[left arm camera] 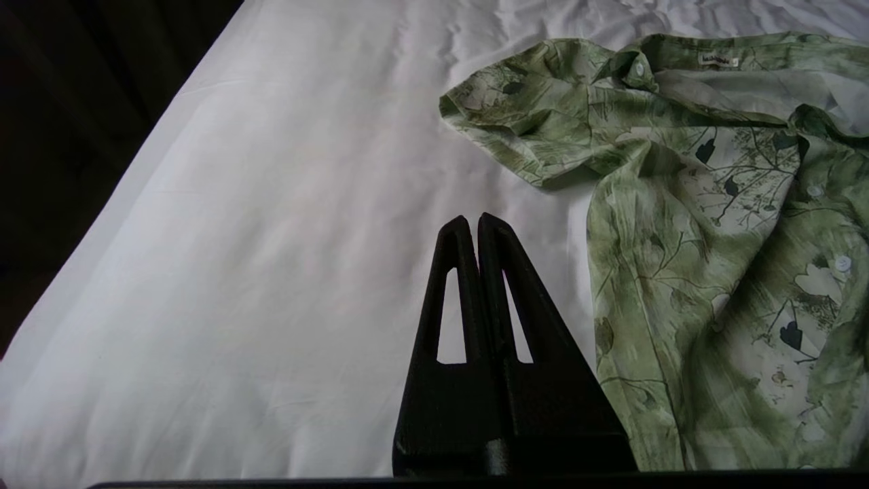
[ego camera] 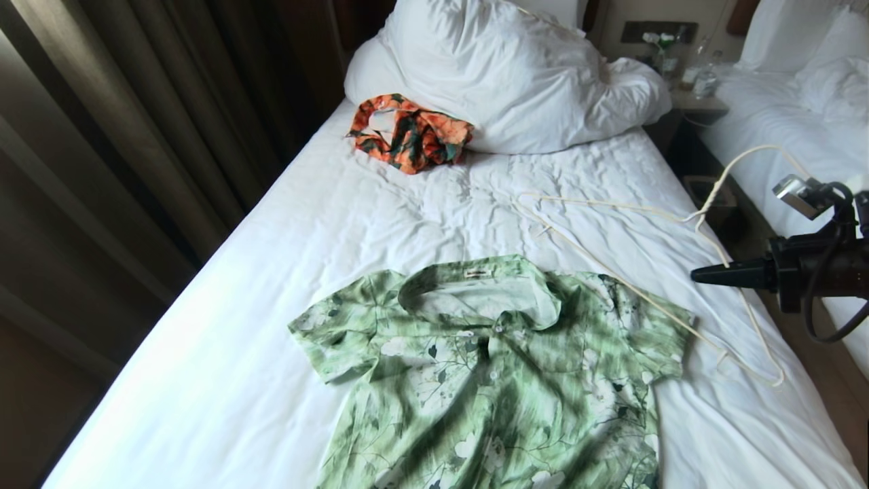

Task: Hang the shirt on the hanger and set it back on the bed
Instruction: Lift the shirt and hanger

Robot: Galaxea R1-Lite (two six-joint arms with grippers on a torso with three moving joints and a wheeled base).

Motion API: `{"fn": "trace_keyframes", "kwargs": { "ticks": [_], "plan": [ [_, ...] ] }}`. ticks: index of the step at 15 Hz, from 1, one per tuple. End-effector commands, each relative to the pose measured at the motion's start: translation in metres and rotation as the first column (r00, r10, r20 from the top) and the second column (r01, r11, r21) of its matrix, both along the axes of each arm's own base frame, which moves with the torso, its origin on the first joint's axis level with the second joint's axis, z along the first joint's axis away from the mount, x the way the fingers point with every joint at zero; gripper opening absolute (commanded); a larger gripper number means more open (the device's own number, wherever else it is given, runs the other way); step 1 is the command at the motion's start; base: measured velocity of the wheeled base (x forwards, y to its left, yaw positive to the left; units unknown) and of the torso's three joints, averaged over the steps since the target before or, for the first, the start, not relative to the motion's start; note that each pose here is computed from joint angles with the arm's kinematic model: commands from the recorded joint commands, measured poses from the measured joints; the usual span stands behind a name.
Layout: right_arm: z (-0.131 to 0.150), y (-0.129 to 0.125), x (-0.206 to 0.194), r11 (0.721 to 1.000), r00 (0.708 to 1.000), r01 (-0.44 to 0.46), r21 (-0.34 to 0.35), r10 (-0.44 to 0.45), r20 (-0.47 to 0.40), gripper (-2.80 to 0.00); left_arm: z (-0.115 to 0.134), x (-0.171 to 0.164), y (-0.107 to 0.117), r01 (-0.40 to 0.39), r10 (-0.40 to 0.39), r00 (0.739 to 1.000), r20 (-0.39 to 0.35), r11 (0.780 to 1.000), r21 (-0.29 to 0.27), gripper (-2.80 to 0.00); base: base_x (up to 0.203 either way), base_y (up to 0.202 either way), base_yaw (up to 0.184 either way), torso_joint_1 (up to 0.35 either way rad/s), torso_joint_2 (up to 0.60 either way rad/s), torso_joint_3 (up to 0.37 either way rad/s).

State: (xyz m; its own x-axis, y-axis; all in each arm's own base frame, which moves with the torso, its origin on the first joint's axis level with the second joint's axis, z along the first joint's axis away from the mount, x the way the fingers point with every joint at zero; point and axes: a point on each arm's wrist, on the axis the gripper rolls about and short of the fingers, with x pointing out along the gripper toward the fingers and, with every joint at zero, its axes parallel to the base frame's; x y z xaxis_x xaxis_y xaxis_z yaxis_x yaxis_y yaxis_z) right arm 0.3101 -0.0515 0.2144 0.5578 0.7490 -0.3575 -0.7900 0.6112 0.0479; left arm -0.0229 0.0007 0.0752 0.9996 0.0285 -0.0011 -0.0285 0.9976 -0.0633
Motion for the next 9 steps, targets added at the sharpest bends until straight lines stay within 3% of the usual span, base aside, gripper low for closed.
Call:
{"fn": "trace_keyframes", "kwargs": {
  "ticks": [1,3,5,7,9],
  "plan": [
    [-0.003,0.005,-0.002,0.998,0.999,-0.048,0.034,0.048,-0.004,-2.80,0.000,0.000,0.000,-0.001,0.001,1.000,0.000,1.000,-0.001,-2.80,0.000,0.000,0.000,0.000,0.00,0.000],
    [-0.020,0.008,-0.013,0.994,0.996,-0.088,0.063,0.089,-0.013,-2.80,0.000,0.000,0.000,-0.001,0.001,1.000,-0.001,1.000,-0.001,-2.80,0.000,0.000,0.000,0.000,0.00,0.000],
    [-0.037,0.010,-0.023,0.990,0.985,-0.137,0.042,0.132,0.108,-2.80,-0.001,0.000,0.000,-0.001,0.001,1.000,-0.002,1.000,-0.001,-2.80,0.000,0.000,0.000,0.000,0.00,0.000],
    [-0.025,0.023,-0.031,0.982,0.953,-0.184,0.029,0.172,0.250,-2.80,0.000,0.000,0.000,-0.001,0.001,1.000,-0.001,1.000,-0.001,-2.80,0.000,0.000,0.000,0.000,0.00,0.000],
    [-0.004,0.029,-0.035,0.979,0.946,-0.192,0.070,0.165,0.280,-2.80,0.000,0.000,0.000,-0.001,0.001,1.000,-0.001,1.000,-0.001,-2.80,0.000,0.000,0.000,0.000,0.00,0.000]
  ]
}}
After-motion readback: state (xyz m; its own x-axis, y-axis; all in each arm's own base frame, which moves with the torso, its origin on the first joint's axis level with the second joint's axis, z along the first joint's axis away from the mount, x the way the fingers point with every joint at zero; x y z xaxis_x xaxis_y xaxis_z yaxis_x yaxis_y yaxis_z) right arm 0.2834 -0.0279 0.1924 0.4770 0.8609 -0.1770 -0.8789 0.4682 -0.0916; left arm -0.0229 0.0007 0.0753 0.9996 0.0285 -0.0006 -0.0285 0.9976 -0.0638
